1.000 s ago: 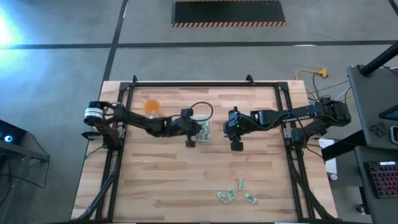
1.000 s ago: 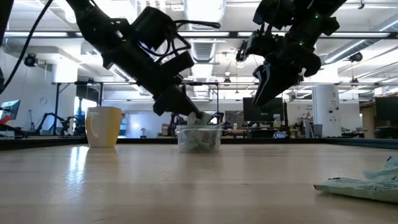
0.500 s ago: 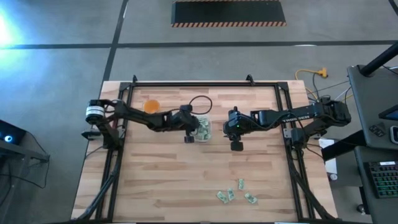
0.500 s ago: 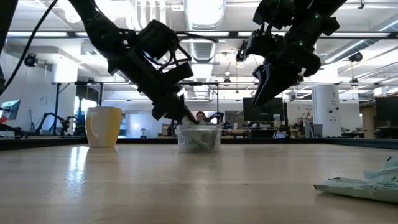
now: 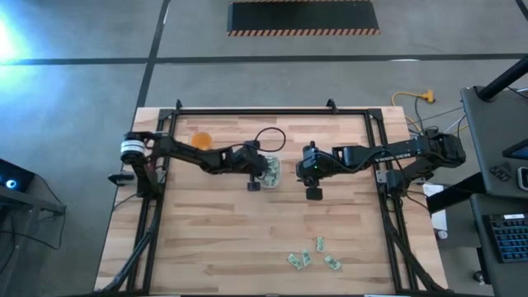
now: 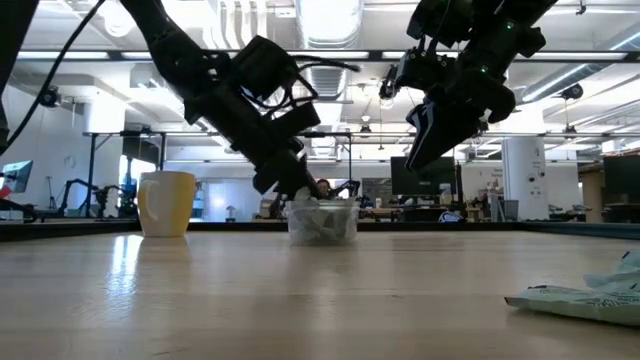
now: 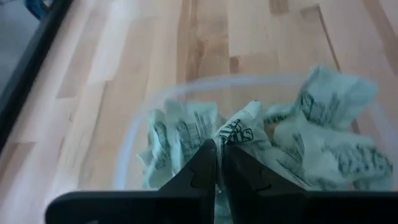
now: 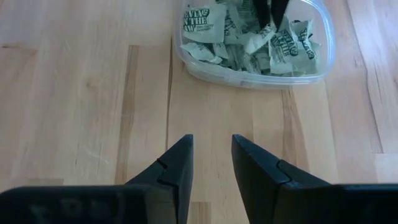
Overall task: Pick and place Stevia / Truvia into bins
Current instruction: Put the stevia packet into the bin
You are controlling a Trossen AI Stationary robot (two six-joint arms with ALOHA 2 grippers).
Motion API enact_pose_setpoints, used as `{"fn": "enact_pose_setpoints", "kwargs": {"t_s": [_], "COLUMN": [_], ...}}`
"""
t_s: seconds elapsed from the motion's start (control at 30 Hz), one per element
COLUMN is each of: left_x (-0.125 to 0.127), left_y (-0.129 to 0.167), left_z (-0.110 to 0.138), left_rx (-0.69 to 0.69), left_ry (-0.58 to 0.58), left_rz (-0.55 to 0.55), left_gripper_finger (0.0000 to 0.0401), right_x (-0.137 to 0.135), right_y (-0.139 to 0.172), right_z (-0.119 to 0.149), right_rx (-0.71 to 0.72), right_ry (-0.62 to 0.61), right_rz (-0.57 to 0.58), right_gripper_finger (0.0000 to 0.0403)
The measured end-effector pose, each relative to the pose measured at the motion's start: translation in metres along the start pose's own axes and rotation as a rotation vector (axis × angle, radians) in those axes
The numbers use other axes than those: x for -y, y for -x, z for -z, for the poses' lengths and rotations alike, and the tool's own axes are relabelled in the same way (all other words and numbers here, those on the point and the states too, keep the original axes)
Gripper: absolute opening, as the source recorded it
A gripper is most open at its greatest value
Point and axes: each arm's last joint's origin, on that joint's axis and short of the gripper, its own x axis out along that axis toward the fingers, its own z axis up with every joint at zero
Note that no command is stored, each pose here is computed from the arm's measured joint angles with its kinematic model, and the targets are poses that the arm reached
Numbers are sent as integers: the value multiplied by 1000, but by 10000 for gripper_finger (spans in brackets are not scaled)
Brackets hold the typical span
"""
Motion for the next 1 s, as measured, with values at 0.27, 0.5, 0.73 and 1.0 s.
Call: {"fn": "enact_pose_setpoints", "kwargs": {"t_s": [0.27, 0.5, 0.73, 1.0], "left_x": [-1, -2, -7, 14], "left_y": [1, 3, 28, 71], "left_z": [-6, -7, -24, -32], "left_rx": [18, 22, 76, 116], "left_ry": [0, 1, 31, 102], "left_rz": [-7, -9, -16, 188], "left_gripper_finger": [58, 154, 206, 212], "right_x": [0, 0, 0, -2], "right_y": [0, 0, 0, 0], "right_z": [0, 0, 0, 1], "right_rx": [0, -1, -3, -1], "right_ry": [0, 0, -4, -57], "right_rz": [0, 0, -3, -62], "right_gripper_finger": [107, 103, 109, 103]}}
